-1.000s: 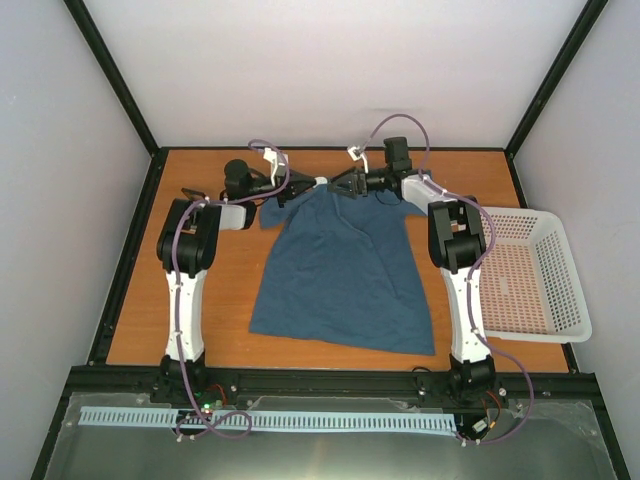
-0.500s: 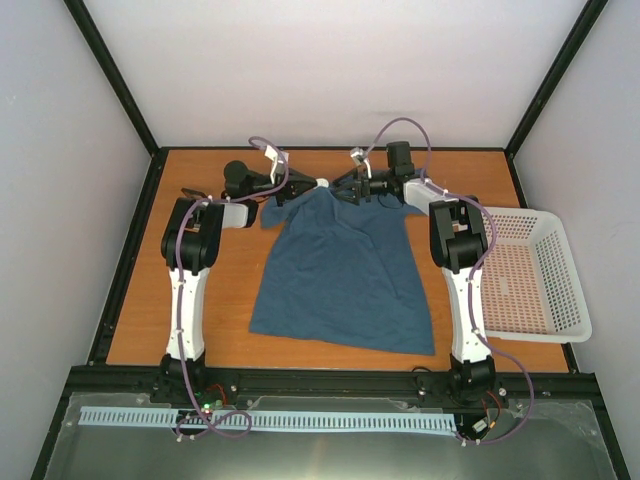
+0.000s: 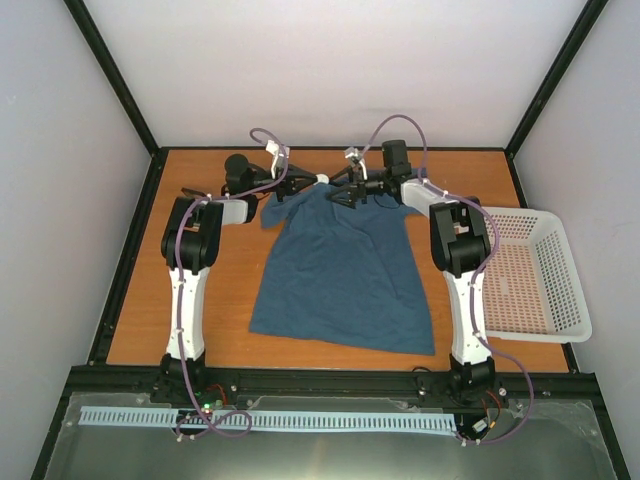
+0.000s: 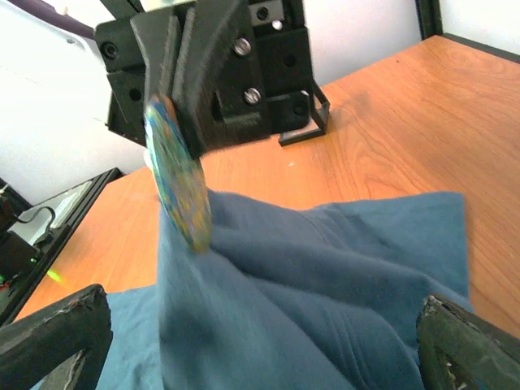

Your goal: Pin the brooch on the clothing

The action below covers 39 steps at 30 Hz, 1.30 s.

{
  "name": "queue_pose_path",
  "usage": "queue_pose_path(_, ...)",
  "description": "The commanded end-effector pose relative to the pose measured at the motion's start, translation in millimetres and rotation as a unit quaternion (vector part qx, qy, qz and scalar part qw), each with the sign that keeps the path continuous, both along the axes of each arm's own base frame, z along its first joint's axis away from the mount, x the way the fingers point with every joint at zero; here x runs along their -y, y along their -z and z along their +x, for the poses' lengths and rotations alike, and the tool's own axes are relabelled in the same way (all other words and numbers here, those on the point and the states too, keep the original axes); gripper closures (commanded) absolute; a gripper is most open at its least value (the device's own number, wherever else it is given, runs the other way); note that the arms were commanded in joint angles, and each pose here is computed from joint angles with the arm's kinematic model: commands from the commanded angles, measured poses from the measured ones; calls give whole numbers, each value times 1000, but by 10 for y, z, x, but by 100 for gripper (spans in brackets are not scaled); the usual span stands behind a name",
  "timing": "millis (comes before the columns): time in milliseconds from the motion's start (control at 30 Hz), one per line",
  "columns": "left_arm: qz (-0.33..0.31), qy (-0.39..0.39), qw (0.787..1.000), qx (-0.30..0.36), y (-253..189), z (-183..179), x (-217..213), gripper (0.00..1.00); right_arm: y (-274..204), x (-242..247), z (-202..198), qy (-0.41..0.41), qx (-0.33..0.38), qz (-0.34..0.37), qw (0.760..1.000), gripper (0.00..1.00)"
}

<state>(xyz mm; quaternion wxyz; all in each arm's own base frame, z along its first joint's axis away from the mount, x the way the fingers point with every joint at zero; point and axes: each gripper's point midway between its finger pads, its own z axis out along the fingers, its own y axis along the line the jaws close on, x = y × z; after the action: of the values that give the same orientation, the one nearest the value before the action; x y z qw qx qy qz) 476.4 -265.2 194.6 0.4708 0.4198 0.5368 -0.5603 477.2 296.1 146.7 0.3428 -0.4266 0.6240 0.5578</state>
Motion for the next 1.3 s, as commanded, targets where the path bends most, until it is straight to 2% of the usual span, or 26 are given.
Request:
queue_pose_path(0,0,2,1000,-5,-20,63,-17,99,-165,-204,-2,-17,31,4,999,3)
queue_pose_path(433,-4,19,1000,14,-55,-75,-50,99,-165,-251,49,-41,19,16,999,27)
queue_pose_path(567,-5,21,1000,13,-67,-57,-45,99,-151,-242,26,-39,28,14,999,20)
queue_pose_path(900,-5,29,999,22,-78,-127,-53,99,-148,-267,76,-47,12,23,999,21)
queue_pose_path(1267,-4,51,998,27,-42,-237,-49,99,-220,-274,112,-44,28,22,998,14)
